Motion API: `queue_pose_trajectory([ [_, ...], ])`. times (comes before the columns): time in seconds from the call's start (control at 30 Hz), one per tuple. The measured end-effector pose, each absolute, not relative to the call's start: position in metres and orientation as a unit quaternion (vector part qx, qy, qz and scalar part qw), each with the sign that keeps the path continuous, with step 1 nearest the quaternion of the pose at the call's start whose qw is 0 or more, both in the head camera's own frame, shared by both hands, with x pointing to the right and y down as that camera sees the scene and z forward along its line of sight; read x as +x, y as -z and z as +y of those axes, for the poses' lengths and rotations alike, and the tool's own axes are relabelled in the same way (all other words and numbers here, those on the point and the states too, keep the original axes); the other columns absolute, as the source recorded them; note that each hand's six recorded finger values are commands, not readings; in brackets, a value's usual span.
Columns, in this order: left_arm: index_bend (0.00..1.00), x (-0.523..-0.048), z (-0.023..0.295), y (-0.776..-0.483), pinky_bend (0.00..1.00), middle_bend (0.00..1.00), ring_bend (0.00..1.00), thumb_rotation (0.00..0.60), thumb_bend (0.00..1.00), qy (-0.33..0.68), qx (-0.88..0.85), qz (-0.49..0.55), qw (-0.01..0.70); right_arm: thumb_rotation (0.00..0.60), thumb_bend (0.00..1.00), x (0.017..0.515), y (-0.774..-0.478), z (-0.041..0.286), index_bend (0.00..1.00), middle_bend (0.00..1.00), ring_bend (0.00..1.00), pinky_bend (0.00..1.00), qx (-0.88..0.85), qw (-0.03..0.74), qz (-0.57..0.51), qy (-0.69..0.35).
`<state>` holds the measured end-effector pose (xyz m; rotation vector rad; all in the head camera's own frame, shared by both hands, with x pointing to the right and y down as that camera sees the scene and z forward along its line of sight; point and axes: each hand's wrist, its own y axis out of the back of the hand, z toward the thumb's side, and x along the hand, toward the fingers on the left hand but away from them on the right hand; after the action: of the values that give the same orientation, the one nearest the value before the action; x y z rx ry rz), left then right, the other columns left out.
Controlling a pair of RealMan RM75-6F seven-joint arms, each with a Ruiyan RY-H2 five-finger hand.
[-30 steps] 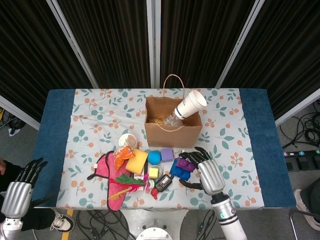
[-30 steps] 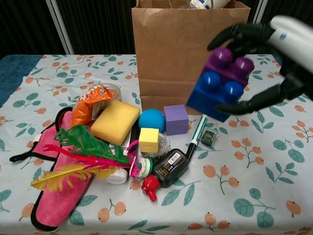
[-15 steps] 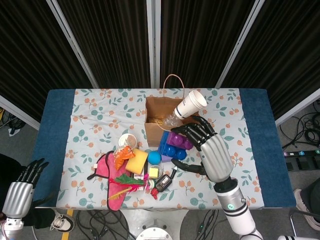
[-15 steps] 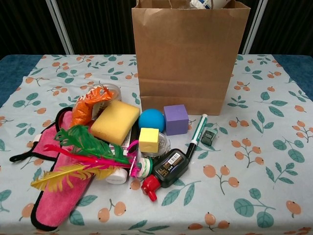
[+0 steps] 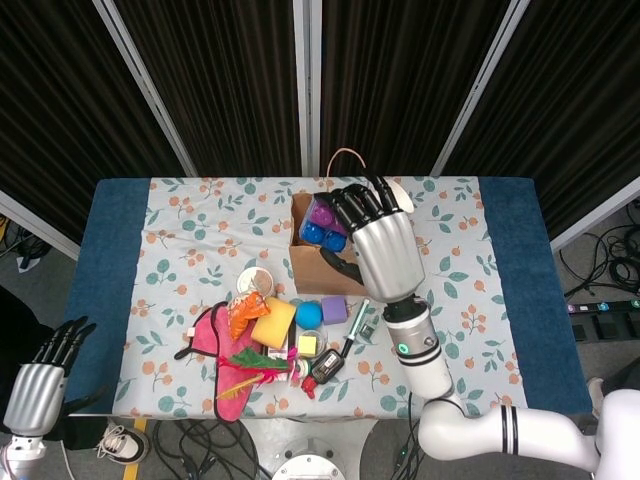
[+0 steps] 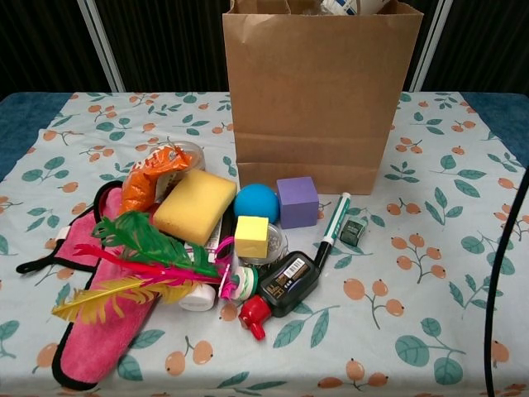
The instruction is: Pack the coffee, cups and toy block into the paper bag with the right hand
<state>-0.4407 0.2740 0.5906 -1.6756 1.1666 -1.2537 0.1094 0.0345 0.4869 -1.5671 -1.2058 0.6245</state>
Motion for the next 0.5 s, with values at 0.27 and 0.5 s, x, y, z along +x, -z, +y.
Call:
queue_pose_trajectory([
  [0.27, 0.18, -0.442, 0.274, -0.591, 0.23, 0.19, 0.12, 0.6, 0.16, 0.488, -0.651, 0.456, 0.36, 0.6, 0.14, 0.105, -0.518, 0.016, 0.31, 0.44, 0.31, 0.19, -0.631, 0.506, -0.508, -0.297],
  [0.5, 0.18, -0.444, 0.273, -0.592, 0.23, 0.19, 0.12, 0.6, 0.16, 0.49, -0.65, 0.459, 0.356, 0.6, 0.1, 0.109, -0.543, 0.005, 0.28, 0.36, 0.24, 0.12, -0.635, 0.482, -0.509, -0.326],
])
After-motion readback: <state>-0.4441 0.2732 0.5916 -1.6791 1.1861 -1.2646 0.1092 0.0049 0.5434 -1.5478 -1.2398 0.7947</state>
